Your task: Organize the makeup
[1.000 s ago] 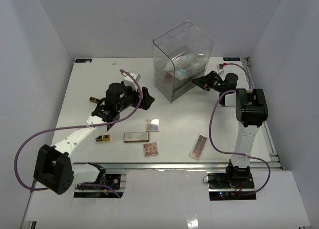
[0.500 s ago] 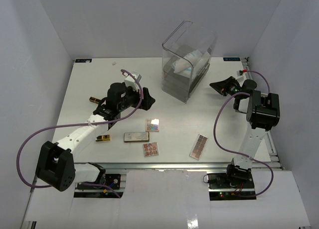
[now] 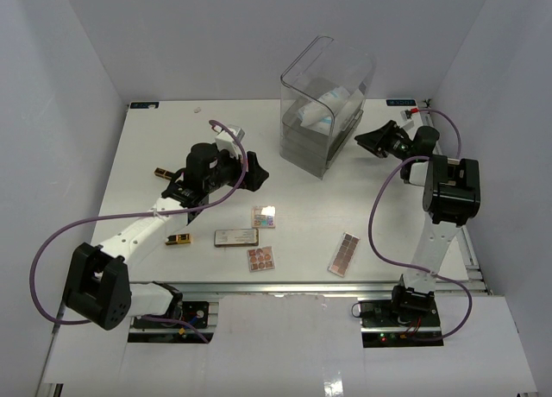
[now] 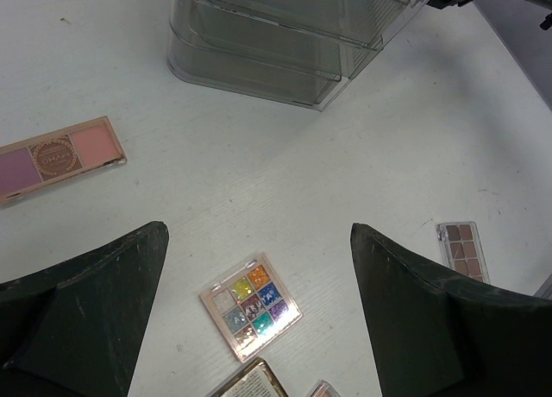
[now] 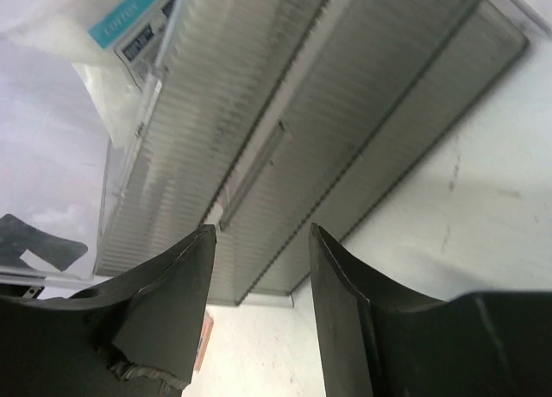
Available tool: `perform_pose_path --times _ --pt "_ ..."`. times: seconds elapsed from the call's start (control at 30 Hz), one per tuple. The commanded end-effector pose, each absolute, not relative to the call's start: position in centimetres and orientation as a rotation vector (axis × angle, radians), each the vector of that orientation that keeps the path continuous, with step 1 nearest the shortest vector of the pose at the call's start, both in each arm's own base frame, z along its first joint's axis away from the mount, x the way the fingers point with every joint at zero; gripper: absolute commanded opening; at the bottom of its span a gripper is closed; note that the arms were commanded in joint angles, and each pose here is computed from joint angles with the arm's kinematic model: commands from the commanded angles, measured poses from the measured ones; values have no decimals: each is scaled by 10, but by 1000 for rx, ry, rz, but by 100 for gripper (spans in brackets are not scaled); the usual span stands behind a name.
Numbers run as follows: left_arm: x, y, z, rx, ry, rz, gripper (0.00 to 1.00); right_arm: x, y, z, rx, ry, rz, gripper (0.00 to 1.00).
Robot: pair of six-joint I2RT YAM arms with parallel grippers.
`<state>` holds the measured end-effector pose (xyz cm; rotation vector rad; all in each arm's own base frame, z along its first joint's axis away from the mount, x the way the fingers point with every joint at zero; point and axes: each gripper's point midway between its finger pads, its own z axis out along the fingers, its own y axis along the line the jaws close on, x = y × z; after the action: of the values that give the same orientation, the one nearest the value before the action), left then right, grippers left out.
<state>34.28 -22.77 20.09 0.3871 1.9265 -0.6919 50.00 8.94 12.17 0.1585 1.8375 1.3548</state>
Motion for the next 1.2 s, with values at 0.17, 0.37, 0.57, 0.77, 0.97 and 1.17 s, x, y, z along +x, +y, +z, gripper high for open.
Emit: perform_pose_path --times 0.17,0.37,0.57,0.77,0.97,1.17 --pt "346 -228 210 388 1892 -715 98 521 108 122 109 1826 1363 53" --pt "345 -227 212 388 1889 -715 98 526 116 118 109 1832 1375 46" --pt "345 -227 211 386 1890 -717 98 524 120 120 105 1817 1395 27" --pt "345 -226 214 386 1884 -715 98 514 120 115 128 1825 1416 8" --pt "344 -226 219 385 1872 -718 98 489 114 114 131 1838 1419 8" --pt "342 -226 223 391 1862 -727 98 467 92 113 157 1850 1390 8"
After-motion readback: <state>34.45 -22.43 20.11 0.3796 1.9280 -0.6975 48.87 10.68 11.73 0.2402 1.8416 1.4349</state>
